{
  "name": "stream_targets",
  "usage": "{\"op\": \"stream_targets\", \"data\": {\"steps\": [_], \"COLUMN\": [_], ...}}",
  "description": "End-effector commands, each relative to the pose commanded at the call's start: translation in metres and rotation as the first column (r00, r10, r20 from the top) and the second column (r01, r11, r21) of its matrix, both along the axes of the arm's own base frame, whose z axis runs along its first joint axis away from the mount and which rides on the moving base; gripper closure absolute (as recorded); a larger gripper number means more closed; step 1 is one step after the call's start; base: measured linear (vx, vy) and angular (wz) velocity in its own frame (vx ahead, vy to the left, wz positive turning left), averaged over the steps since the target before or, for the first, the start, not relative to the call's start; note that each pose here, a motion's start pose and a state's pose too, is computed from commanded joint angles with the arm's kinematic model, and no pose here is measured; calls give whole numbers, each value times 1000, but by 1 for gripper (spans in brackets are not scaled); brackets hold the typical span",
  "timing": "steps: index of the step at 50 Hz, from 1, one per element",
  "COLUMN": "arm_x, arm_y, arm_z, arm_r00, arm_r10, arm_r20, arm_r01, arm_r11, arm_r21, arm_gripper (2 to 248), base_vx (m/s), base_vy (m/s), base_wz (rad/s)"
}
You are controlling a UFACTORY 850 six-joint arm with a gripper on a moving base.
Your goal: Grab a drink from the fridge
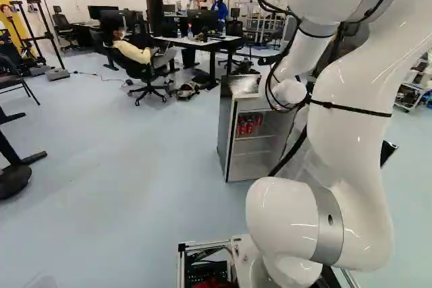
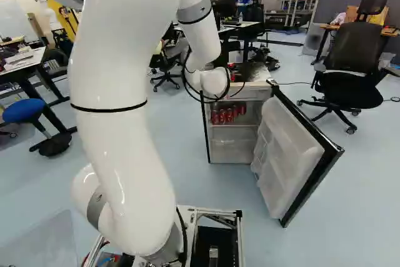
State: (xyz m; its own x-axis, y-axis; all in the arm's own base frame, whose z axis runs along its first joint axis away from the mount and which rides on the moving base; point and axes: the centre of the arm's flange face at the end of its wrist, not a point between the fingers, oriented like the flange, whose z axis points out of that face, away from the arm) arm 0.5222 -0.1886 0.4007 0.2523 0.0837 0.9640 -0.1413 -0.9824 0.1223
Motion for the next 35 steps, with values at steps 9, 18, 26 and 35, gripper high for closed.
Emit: {"op": "stream_targets", "data": {"steps": [9, 18, 26, 35], "arm_x": [13, 26, 37, 49], "arm_y": [-4, -7, -10, -12], "arm_z": [-3, -6, -9, -12], "arm_r00": [1000, 998, 997, 995], "arm_r10": [-26, -53, -75, -91], "arm_r20": [-9, -19, -27, -30], "arm_r01": [26, 53, 76, 93], "arm_r11": [1000, 998, 996, 994], "arm_r21": [16, 33, 47, 59], "arm_gripper": [155, 155, 155, 155], "base_vx": [0, 0, 0, 0], "base_vy": [0, 0, 0, 0], "base_wz": [0, 0, 0, 0]}}
